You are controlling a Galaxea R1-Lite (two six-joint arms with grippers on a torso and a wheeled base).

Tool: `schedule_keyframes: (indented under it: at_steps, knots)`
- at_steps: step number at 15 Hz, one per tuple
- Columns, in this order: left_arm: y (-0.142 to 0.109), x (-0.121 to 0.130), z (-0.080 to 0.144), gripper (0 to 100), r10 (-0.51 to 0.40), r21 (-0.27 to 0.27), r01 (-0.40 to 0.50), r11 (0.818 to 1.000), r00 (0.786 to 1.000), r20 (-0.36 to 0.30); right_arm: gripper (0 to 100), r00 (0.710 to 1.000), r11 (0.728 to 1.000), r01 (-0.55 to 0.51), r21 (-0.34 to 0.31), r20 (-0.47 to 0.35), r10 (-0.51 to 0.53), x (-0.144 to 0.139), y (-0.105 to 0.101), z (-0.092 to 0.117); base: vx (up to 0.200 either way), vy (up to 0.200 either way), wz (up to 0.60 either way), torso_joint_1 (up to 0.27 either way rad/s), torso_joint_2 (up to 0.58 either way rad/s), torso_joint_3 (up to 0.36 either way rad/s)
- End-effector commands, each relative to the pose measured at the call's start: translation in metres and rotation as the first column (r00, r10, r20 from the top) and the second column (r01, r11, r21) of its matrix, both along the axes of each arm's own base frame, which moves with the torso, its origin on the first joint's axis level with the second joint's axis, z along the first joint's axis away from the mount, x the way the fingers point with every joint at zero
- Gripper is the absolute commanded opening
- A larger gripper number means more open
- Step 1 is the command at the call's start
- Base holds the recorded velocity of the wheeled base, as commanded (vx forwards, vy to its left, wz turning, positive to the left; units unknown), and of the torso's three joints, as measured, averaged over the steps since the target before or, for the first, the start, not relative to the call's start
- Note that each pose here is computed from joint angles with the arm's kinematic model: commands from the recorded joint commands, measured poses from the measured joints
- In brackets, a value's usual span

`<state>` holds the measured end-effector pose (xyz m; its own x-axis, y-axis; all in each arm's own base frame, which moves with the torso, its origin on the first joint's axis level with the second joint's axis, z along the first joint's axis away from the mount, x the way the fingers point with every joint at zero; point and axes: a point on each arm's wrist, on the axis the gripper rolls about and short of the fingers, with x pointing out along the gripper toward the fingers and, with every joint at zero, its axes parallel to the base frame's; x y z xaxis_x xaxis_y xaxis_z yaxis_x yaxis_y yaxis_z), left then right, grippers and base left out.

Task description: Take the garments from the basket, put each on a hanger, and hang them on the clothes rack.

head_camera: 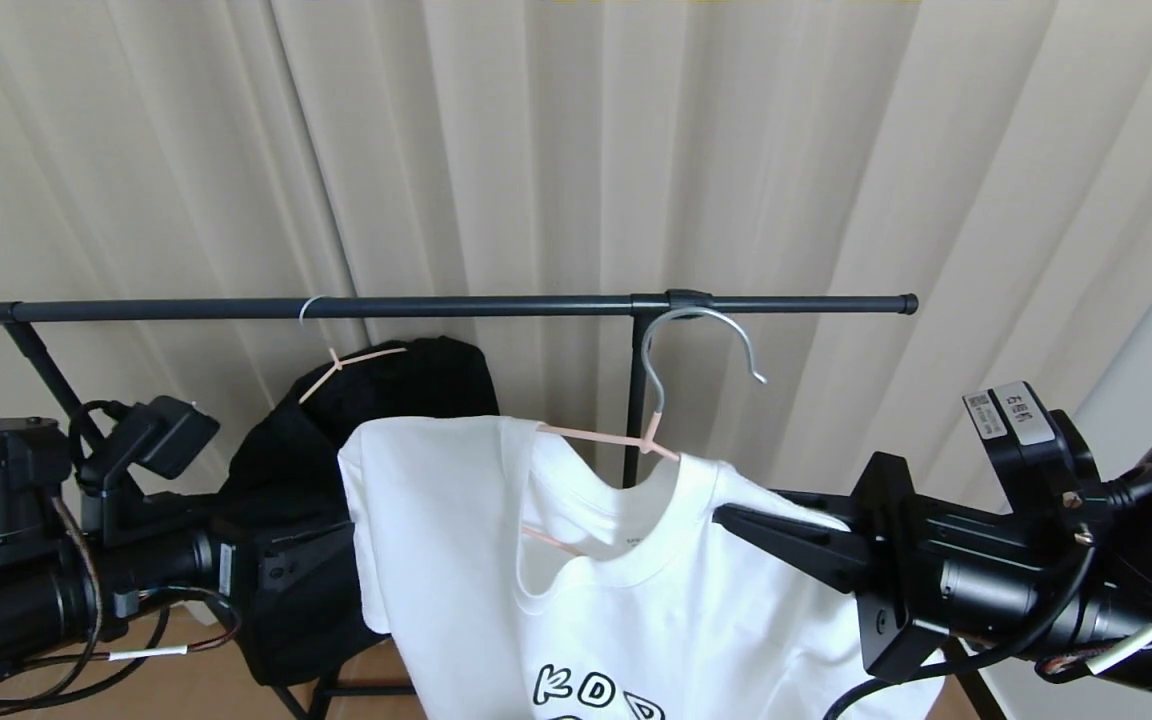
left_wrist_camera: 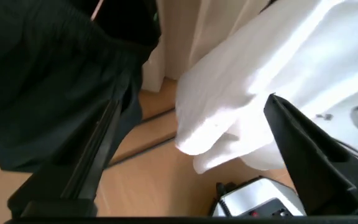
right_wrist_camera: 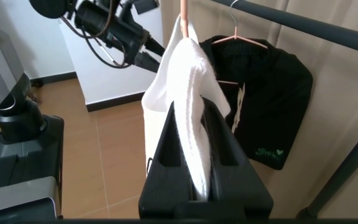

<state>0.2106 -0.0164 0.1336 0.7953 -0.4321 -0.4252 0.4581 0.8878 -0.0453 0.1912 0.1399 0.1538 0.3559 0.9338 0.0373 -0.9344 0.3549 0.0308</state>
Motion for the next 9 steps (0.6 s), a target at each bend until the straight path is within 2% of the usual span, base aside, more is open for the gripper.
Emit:
schedule_keyframes:
  at_steps: [1, 2, 3, 5, 7, 9]
  knots:
    - [-0.002, -0.021, 0.04, 100, -0.046, -0.017, 0.05, 0.999, 0.985, 0.166, 0, 1.0, 1.0, -0.009, -0.008, -0.012, 0.009, 0.002, 0.0, -0.003, 0.0, 0.0, 0.0, 0.0, 0.0, 0.0]
    - [-0.002, -0.023, 0.047, 100, -0.052, -0.018, 0.056, 0.998, 0.982, 0.181, 0, 1.0, 1.0, -0.015, -0.01, -0.014, 0.015, 0.003, 0.0, -0.004, 0.0, 0.0, 0.0, 0.0, 0.0, 0.0]
    - [-0.006, -0.03, 0.071, 100, -0.109, -0.03, 0.117, 0.993, 0.974, 0.201, 0, 1.0, 1.0, -0.023, -0.011, -0.018, 0.022, 0.005, -0.004, -0.005, 0.0, 0.0, 0.0, 0.0, 0.0, 0.0]
    - [-0.012, -0.043, 0.098, 100, -0.198, -0.048, 0.21, 0.977, 0.964, 0.177, 0, 0.998, 0.999, -0.051, -0.021, -0.034, 0.05, 0.006, -0.004, -0.009, 0.0, 0.0, 0.0, 0.0, 0.0, 0.0]
    - [-0.023, -0.047, 0.113, 100, -0.275, -0.043, 0.284, 0.958, 0.95, 0.148, 0, 0.997, 0.998, -0.057, -0.03, -0.05, 0.056, 0.007, -0.003, -0.013, 0.0, 0.0, 0.0, 0.0, 0.0, 0.0]
    - [-0.039, -0.048, 0.132, 100, -0.375, -0.011, 0.381, 0.925, 0.915, 0.145, 0, 0.997, 0.998, -0.062, -0.03, -0.053, 0.06, 0.008, -0.002, -0.015, 0.0, 0.0, 0.0, 0.0, 0.0, 0.0]
